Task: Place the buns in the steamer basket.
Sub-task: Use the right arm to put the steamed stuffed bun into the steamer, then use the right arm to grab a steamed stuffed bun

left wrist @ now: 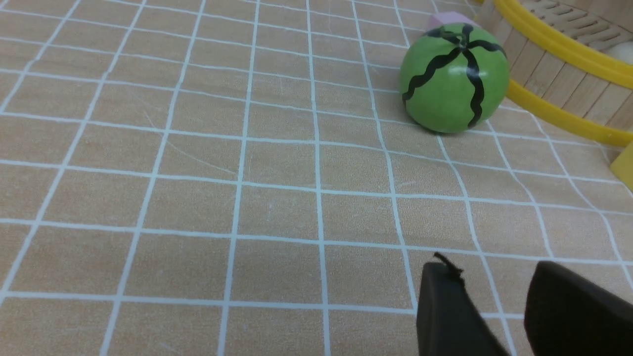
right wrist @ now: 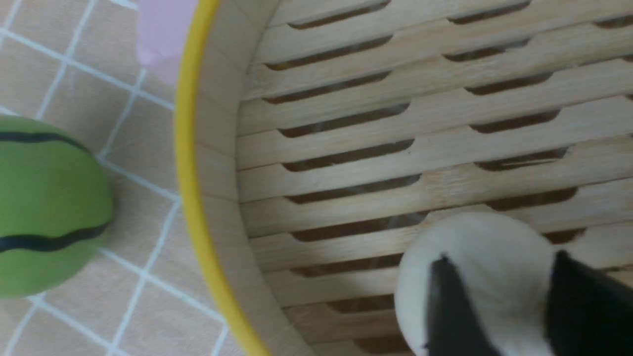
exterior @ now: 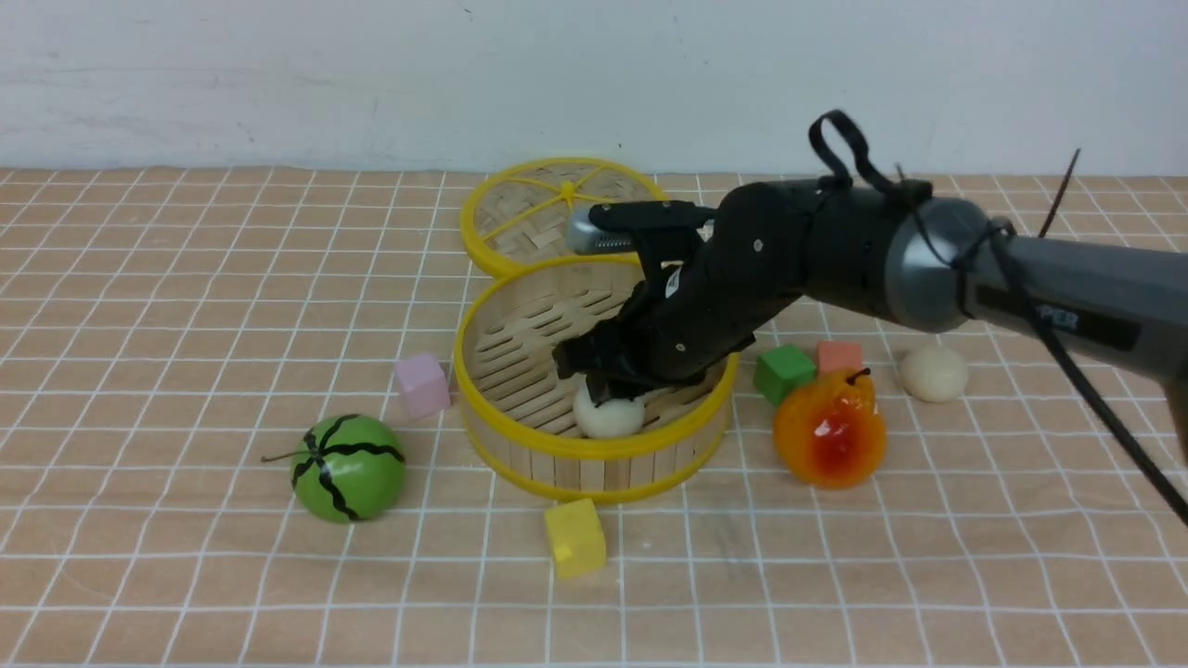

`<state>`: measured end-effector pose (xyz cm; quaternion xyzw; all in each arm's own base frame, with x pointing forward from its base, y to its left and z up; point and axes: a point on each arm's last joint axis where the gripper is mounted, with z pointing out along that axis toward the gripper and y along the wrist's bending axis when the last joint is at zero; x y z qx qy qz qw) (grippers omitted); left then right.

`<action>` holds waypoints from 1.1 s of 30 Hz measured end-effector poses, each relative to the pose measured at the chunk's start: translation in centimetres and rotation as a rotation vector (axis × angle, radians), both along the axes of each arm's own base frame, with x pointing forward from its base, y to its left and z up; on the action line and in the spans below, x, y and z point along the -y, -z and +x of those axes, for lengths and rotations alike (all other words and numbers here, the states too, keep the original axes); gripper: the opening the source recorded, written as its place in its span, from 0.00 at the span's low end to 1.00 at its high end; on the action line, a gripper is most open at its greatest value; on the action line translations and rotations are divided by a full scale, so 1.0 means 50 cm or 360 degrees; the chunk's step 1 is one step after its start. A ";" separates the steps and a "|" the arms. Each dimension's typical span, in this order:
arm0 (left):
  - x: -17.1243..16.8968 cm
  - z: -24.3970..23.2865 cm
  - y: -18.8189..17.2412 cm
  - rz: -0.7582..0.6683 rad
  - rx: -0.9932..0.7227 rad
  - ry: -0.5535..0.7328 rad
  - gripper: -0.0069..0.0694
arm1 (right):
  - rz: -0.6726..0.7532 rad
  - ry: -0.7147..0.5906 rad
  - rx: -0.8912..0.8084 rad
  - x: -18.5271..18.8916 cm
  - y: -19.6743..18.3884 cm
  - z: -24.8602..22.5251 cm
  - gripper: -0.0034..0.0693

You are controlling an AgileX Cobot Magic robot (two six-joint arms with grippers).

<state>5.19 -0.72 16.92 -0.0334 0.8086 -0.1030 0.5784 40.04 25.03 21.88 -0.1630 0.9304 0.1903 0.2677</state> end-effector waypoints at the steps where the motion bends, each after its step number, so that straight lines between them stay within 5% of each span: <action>1: 0.000 0.000 0.000 0.0000 0.0000 0.0000 0.40 | -0.0002 -0.0004 0.0005 0.001 -0.007 -0.002 0.56; 7: 0.000 0.000 0.000 0.0000 0.0000 0.0000 0.40 | 0.0041 -0.0015 0.0183 0.025 -0.118 -0.028 0.75; 16: 0.000 0.000 0.000 0.0000 0.0000 0.0000 0.40 | -0.0096 0.0136 0.0408 0.160 -0.228 -0.019 0.76; 23: 0.000 0.000 0.000 0.0000 0.0000 0.0000 0.40 | -0.0207 0.0436 0.0199 0.300 -0.182 0.032 0.70; 33: 0.000 0.000 0.000 0.0000 0.0000 0.0000 0.40 | -0.0300 0.0690 -0.0061 0.405 -0.054 0.093 0.58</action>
